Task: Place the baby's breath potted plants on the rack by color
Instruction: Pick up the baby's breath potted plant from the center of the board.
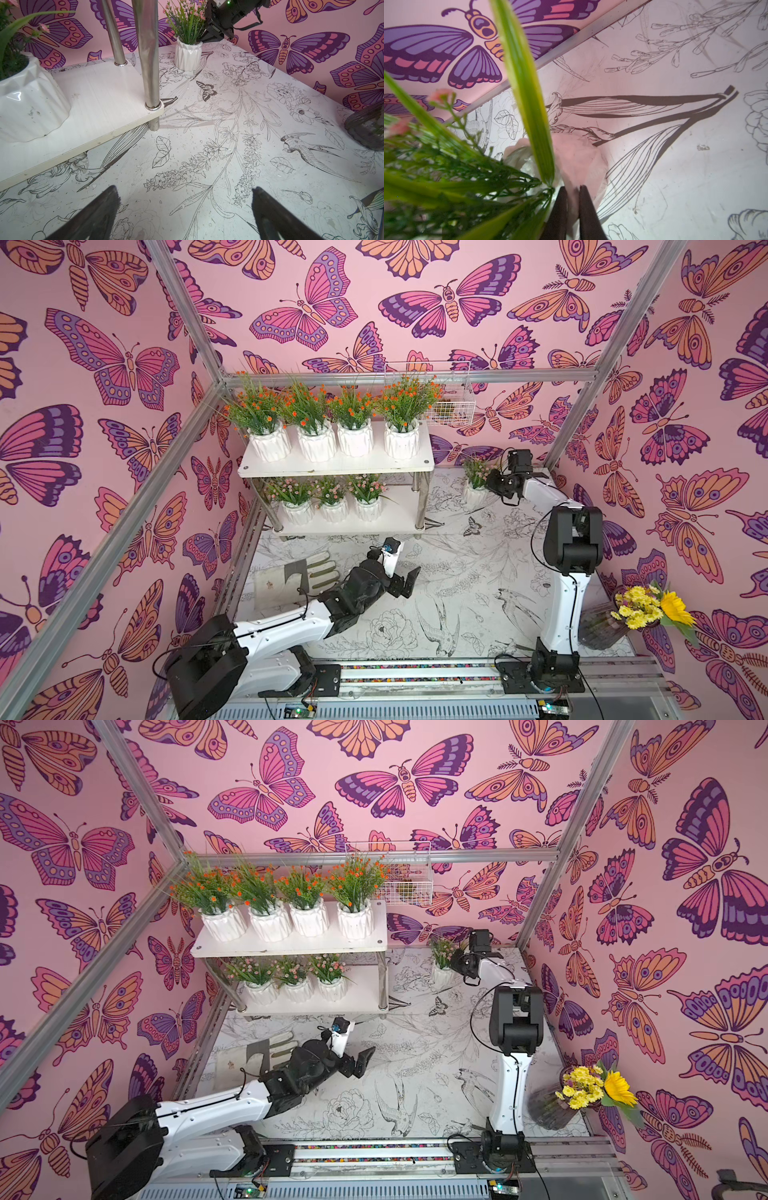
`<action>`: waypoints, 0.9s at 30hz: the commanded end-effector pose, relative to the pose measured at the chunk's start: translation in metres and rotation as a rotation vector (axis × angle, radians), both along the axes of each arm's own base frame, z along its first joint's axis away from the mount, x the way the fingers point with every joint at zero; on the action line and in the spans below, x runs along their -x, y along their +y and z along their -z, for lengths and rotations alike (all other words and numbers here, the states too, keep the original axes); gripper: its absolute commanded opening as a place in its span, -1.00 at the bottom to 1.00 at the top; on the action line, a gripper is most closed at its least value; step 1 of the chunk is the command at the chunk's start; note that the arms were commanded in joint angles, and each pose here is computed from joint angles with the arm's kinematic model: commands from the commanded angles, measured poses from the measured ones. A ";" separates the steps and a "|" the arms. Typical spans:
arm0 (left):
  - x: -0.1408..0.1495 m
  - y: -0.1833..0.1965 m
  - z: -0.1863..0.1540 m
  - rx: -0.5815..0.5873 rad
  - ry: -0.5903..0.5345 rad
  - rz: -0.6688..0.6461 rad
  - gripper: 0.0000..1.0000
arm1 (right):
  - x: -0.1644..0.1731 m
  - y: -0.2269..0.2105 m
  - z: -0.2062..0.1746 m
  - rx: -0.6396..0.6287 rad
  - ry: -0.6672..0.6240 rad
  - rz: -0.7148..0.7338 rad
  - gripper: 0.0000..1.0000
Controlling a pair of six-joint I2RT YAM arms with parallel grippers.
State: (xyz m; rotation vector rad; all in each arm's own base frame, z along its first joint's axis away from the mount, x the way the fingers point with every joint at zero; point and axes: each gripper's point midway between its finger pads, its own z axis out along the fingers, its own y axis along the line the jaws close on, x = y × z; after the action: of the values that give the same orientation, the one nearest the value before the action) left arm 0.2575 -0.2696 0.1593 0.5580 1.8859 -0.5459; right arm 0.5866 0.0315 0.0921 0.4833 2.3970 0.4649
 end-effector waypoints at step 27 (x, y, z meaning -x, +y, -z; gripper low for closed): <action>0.004 -0.004 0.008 -0.025 0.003 0.029 1.00 | 0.182 0.066 -0.027 -0.030 0.111 -0.260 -1.00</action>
State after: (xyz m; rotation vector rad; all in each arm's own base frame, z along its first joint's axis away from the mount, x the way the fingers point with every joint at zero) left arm 0.2571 -0.2703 0.1585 0.5684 1.8849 -0.5441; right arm 0.4095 0.0829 0.0946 0.3012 2.6346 0.5690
